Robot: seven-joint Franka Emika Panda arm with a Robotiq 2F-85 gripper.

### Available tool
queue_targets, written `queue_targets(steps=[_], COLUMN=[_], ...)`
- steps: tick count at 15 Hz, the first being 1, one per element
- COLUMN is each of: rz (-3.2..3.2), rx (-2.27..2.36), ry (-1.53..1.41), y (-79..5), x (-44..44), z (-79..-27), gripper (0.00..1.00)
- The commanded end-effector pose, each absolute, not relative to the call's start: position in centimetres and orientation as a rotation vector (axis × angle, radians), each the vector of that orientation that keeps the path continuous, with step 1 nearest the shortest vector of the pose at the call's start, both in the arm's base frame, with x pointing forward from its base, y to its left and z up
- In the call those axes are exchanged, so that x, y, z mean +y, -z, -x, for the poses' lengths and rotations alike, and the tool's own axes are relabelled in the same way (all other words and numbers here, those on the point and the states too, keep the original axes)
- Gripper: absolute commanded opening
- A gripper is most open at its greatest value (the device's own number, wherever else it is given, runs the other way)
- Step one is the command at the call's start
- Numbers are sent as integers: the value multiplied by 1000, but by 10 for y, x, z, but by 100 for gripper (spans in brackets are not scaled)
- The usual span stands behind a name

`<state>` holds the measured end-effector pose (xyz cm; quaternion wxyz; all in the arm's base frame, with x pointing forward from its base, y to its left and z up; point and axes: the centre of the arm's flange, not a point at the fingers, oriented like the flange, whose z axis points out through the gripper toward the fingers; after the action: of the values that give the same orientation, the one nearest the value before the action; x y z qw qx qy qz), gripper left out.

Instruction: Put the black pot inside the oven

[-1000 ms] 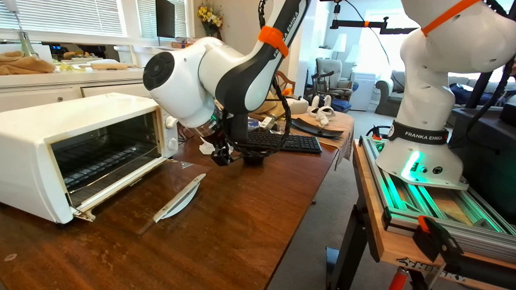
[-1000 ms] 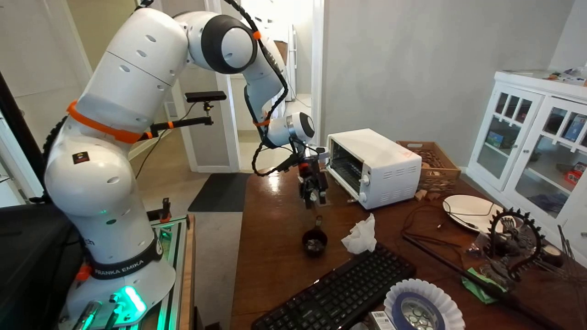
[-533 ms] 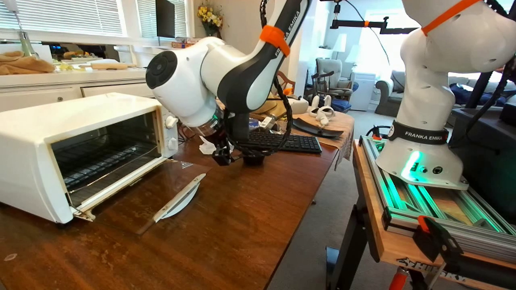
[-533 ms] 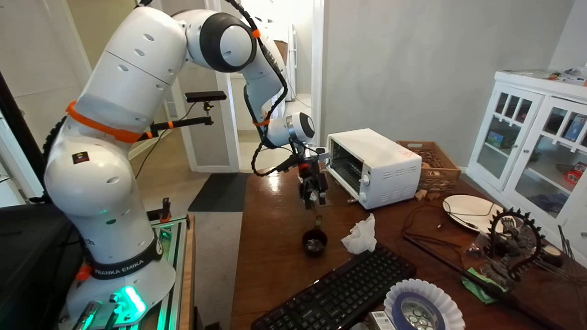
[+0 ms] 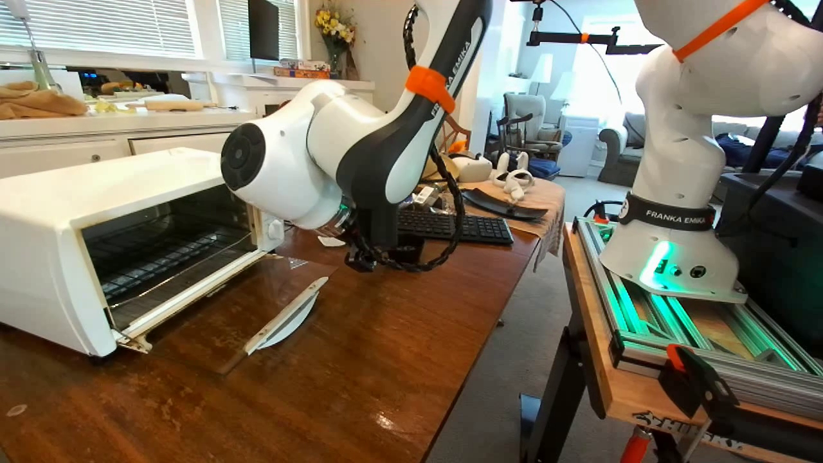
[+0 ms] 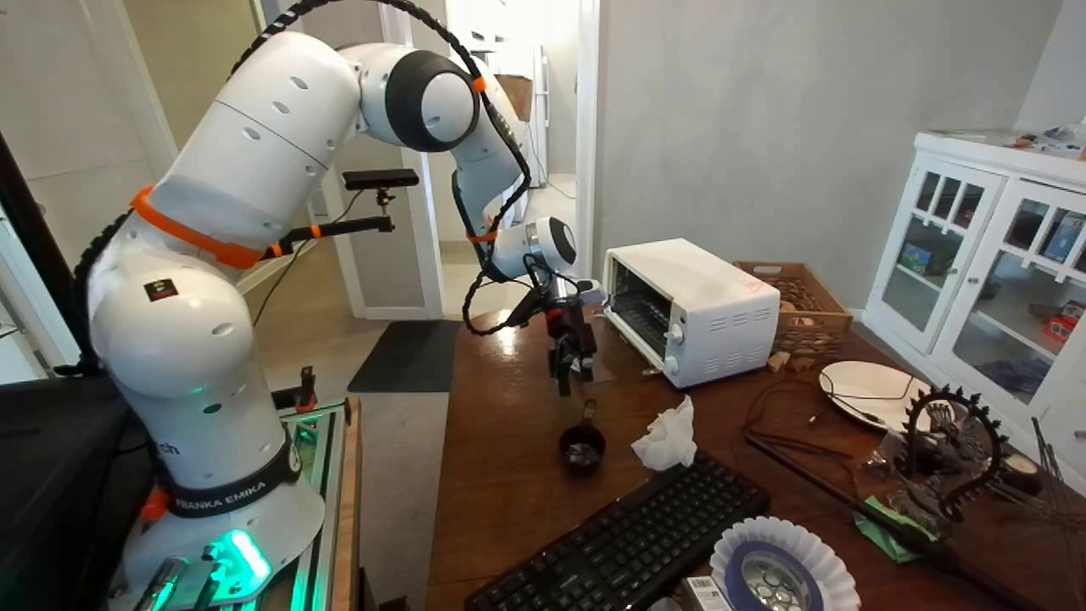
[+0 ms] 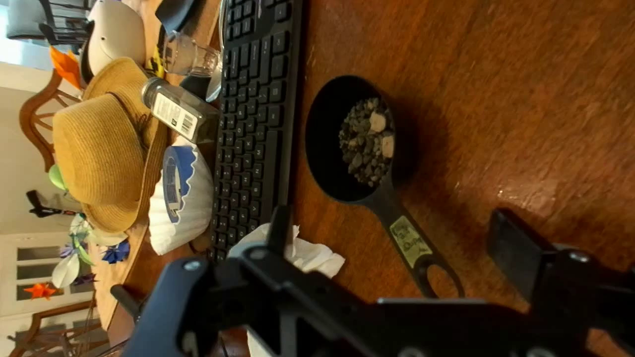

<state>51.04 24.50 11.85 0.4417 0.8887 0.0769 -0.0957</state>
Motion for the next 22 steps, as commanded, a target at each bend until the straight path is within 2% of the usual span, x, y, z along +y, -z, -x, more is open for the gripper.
queue_targets(steps=[1, 11, 22], rz=[-2130, -1944, -1897], rx=[162, 344, 349], ry=[257, 245, 245], y=[-94, -71, -50], x=[267, 291, 287], z=[-520, -532, -531], gripper=[100, 100, 100])
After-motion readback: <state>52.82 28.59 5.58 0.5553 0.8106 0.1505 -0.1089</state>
